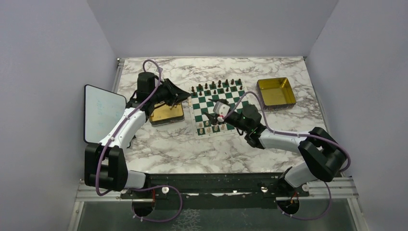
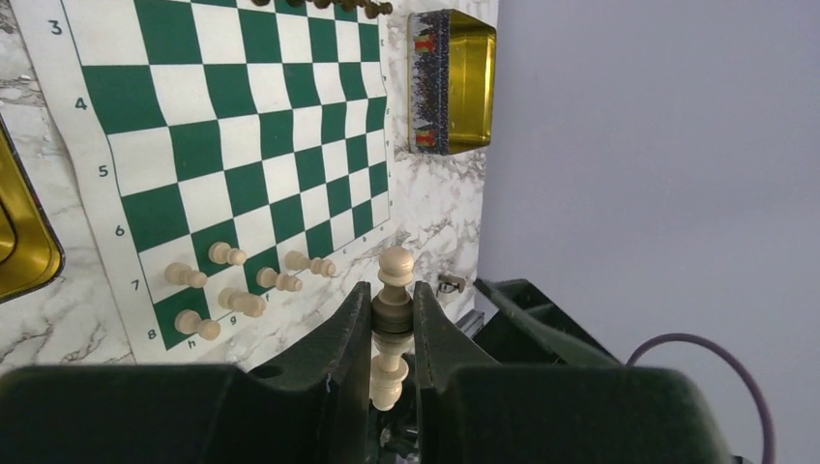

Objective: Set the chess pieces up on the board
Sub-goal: Pick up the chess piece from the storage box, then place the chess piece on the chessboard.

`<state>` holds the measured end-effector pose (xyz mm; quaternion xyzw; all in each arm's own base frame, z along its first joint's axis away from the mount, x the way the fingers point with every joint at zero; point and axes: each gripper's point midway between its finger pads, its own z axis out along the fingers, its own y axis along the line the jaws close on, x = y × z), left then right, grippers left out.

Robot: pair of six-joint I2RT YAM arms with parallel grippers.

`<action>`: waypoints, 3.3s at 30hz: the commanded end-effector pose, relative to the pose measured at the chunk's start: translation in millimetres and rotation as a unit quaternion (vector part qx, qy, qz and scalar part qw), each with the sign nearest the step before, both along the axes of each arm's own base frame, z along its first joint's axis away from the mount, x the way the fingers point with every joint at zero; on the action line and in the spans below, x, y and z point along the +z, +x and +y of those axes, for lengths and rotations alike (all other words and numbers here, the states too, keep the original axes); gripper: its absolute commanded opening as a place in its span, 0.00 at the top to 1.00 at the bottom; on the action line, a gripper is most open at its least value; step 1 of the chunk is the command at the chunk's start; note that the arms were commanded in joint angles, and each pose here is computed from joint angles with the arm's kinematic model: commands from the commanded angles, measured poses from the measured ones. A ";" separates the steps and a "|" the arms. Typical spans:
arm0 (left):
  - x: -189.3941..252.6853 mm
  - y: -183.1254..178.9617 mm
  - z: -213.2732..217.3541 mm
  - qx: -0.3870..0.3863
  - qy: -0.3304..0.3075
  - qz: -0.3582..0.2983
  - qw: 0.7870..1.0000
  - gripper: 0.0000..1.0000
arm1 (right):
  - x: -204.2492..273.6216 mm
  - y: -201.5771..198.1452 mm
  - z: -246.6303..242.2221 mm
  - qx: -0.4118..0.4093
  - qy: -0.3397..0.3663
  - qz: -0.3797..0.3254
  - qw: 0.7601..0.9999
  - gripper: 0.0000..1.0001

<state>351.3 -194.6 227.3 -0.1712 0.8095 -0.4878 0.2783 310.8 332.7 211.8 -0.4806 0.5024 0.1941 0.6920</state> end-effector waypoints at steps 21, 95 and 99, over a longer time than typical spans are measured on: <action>2.8 -33.1 -14.8 -0.043 -0.073 0.023 0.996 0.89 | 13.9 -34.1 73.8 0.091 -0.118 -0.346 0.926 0.47; -26.6 -25.1 44.4 -0.056 0.255 -0.189 0.947 0.87 | -118.0 -16.9 -162.7 -0.429 0.123 0.284 0.849 0.99; -26.9 -25.1 44.1 -0.056 0.254 -0.188 0.947 0.87 | -125.6 -13.7 -162.0 -0.429 0.128 0.294 0.844 0.99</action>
